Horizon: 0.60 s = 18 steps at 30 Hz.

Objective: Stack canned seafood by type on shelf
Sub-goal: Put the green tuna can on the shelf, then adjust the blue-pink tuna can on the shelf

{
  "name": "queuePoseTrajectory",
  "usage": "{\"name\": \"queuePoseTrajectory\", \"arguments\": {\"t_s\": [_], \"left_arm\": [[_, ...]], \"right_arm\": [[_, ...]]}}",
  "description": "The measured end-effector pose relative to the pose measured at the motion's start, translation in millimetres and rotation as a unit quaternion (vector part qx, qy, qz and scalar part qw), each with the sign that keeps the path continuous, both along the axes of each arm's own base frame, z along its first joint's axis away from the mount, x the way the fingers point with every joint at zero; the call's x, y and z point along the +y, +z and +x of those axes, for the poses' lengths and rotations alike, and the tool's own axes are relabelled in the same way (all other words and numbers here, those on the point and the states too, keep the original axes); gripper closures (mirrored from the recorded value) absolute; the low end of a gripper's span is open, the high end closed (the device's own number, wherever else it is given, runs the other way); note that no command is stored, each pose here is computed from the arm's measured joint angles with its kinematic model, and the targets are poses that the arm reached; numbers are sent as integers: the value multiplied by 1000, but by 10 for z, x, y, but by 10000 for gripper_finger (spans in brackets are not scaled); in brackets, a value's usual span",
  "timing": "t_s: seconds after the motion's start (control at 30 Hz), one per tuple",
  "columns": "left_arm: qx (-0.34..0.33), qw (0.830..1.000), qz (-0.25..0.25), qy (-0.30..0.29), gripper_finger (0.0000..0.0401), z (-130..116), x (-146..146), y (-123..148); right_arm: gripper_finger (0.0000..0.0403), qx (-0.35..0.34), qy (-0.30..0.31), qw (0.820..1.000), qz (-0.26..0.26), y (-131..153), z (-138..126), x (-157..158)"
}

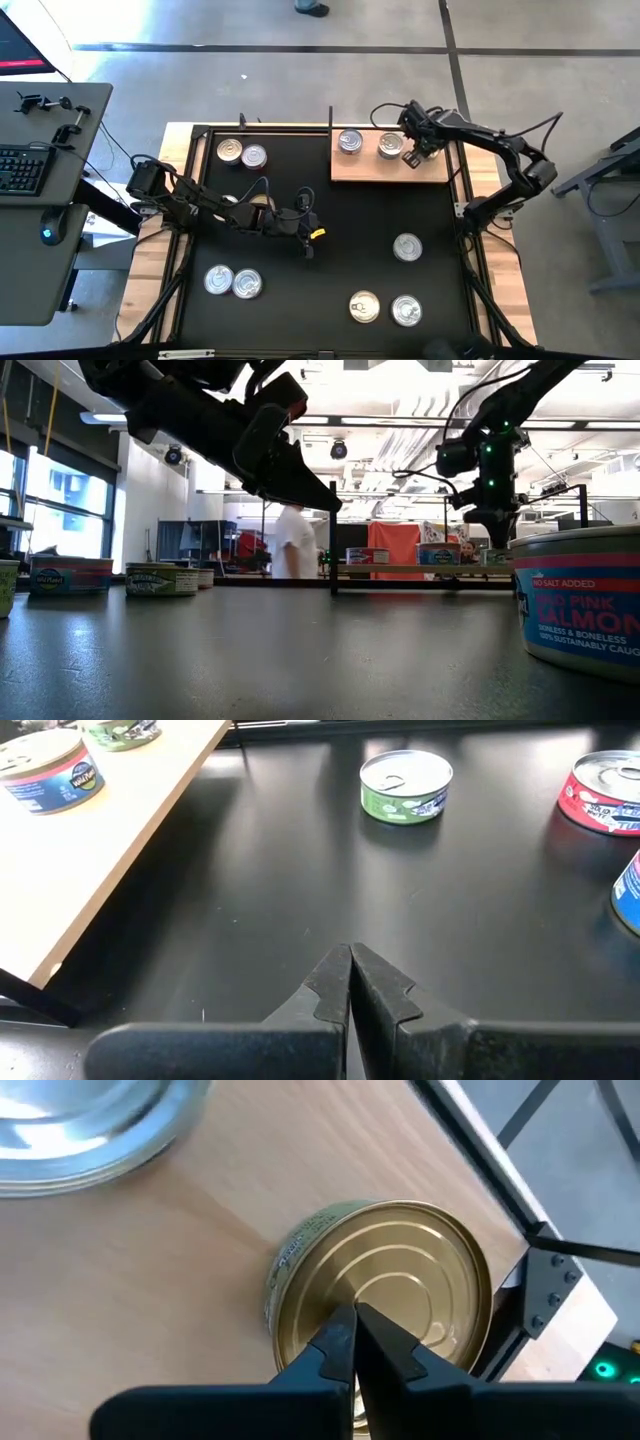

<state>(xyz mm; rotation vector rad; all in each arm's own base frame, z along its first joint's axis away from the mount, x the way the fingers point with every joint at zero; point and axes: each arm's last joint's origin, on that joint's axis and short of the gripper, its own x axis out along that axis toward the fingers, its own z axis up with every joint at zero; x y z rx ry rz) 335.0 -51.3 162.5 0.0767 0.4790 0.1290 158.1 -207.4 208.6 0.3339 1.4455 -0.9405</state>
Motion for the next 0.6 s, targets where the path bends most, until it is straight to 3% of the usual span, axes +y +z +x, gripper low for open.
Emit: {"name": "queuePoseTrajectory", "arguments": {"t_s": [0.17, 0.37, 0.5, 0.6], "left_arm": [[-1, 1000, -4, 2, 400, 0, -1, 0], [-1, 1000, -4, 2, 400, 0, -1, 0], [-4, 1000, -5, 2, 400, 3, -2, 5], [-5, 1000, -5, 2, 400, 4, -2, 7]], "right_arm": [[403, -6, 4, 1000, -19, 61, -22, 0], [403, -97, 13, 992, -76, 302, 63, 90], [403, -209, 59, 975, -44, 335, 217, 119], [403, -243, 82, 966, -35, 240, 347, 114]]}}
